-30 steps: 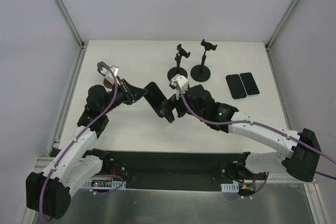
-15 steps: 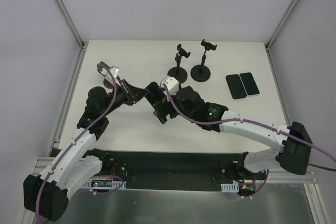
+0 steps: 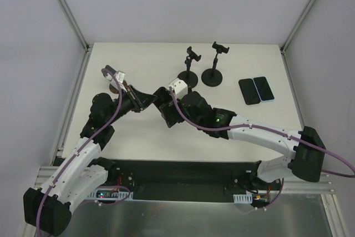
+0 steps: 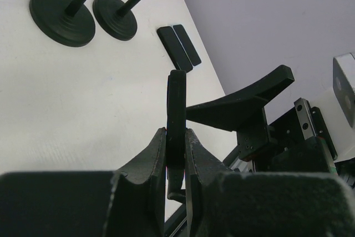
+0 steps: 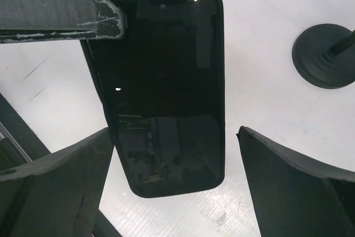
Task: Remove the phone from the phone stand
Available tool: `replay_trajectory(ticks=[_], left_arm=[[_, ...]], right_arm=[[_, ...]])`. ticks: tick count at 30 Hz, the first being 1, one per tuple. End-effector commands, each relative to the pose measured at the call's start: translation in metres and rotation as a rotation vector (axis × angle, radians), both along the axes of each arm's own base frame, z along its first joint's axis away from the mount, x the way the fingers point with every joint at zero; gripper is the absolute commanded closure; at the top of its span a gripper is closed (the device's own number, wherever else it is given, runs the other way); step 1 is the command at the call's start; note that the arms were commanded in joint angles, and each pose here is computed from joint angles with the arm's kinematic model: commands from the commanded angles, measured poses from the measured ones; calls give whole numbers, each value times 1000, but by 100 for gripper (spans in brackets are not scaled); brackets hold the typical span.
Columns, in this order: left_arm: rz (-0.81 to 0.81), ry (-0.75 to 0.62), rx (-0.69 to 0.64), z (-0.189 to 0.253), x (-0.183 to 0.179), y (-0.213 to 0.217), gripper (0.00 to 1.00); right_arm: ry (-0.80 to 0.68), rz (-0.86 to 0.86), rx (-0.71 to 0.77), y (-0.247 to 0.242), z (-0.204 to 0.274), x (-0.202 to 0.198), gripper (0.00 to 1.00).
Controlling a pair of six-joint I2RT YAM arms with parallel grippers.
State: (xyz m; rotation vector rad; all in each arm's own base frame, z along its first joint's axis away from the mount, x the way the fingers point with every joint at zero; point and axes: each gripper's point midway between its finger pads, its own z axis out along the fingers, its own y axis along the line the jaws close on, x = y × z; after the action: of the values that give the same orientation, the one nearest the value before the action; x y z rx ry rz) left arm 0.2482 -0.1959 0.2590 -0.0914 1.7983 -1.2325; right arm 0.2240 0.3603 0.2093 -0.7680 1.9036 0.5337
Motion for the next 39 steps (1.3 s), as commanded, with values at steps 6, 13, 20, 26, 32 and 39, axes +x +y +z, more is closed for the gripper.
replay_trajectory(ticks=[6, 13, 20, 26, 32, 39], left_arm=[[-12, -85, -67, 34, -6, -3, 100], [-18, -87, -76, 38, -8, -3, 100], [-21, -83, -82, 39, -9, -4, 100], [-10, -61, -52, 30, -8, -2, 91], [32, -92, 31, 27, -9, 9, 57], [169, -193, 252, 22, -20, 48, 22]], right_arm=[[-41, 41, 59, 20, 28, 2, 2], [-31, 75, 54, 27, 24, -2, 7], [-30, 79, -18, 20, 14, -2, 17], [-54, 72, -80, 7, 11, 0, 43], [-69, 68, -178, -12, 4, 1, 63], [-32, -38, -332, -63, -18, 23, 64]])
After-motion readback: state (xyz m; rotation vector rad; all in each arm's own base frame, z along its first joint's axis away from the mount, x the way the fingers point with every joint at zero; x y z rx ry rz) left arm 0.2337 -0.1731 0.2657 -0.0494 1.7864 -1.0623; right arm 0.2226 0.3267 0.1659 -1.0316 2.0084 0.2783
